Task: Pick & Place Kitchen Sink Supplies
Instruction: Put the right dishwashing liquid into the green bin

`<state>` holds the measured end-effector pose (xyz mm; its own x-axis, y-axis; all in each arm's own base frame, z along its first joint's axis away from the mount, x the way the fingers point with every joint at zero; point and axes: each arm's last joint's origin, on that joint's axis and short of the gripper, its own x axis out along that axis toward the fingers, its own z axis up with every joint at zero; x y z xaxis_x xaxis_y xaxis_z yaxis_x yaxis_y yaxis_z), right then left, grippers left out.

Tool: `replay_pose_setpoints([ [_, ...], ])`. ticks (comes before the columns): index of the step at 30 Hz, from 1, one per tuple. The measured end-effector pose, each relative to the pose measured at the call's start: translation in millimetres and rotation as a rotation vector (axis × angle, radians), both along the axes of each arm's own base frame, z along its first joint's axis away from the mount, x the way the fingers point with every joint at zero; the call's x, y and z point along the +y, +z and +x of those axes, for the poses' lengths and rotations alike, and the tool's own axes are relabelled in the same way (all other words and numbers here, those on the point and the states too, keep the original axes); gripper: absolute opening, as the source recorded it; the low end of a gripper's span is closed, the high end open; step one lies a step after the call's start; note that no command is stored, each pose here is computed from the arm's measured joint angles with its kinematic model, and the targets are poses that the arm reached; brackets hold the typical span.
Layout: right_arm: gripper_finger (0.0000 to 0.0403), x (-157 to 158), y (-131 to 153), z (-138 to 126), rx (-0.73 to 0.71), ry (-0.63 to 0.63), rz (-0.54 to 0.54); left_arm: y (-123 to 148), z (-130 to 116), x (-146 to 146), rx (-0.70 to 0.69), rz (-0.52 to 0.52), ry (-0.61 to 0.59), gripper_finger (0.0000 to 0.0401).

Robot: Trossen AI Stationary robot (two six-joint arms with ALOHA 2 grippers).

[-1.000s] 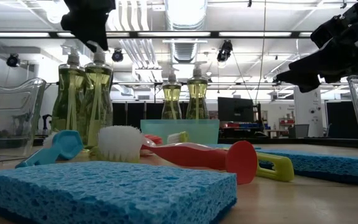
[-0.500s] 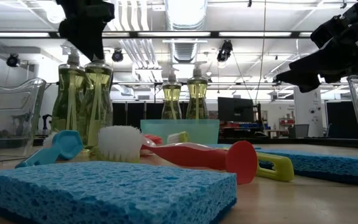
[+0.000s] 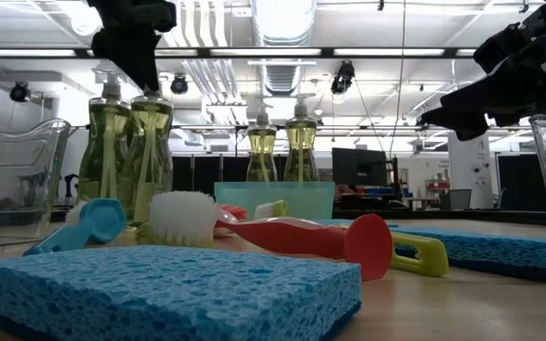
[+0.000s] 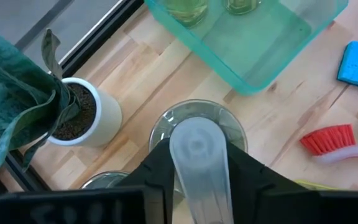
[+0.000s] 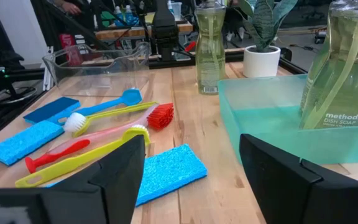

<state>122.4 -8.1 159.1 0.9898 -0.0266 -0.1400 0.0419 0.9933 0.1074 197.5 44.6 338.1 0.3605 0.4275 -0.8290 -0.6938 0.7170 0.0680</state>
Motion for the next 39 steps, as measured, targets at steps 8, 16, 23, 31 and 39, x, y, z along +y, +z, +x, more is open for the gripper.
replay_pose_setpoints([
  [8,0.0254,0,0,0,0.000,0.000,0.000,3,-1,0,-0.015,0.010,-0.004,0.0091],
  [16,0.0266,0,0,0,0.001,0.000,0.002,20,-2,0,-0.090,0.039,-0.010,0.0090],
  [23,0.0272,0,0,0,0.000,0.000,0.000,32,-1,1,-0.144,0.062,-0.025,0.0088],
  [31,0.0262,0,0,0,0.000,0.000,0.001,56,4,2,-0.272,0.101,-0.049,0.0087],
  [39,0.0252,0,0,0,0.000,0.000,0.001,67,22,5,-0.330,0.116,-0.090,0.0084],
])
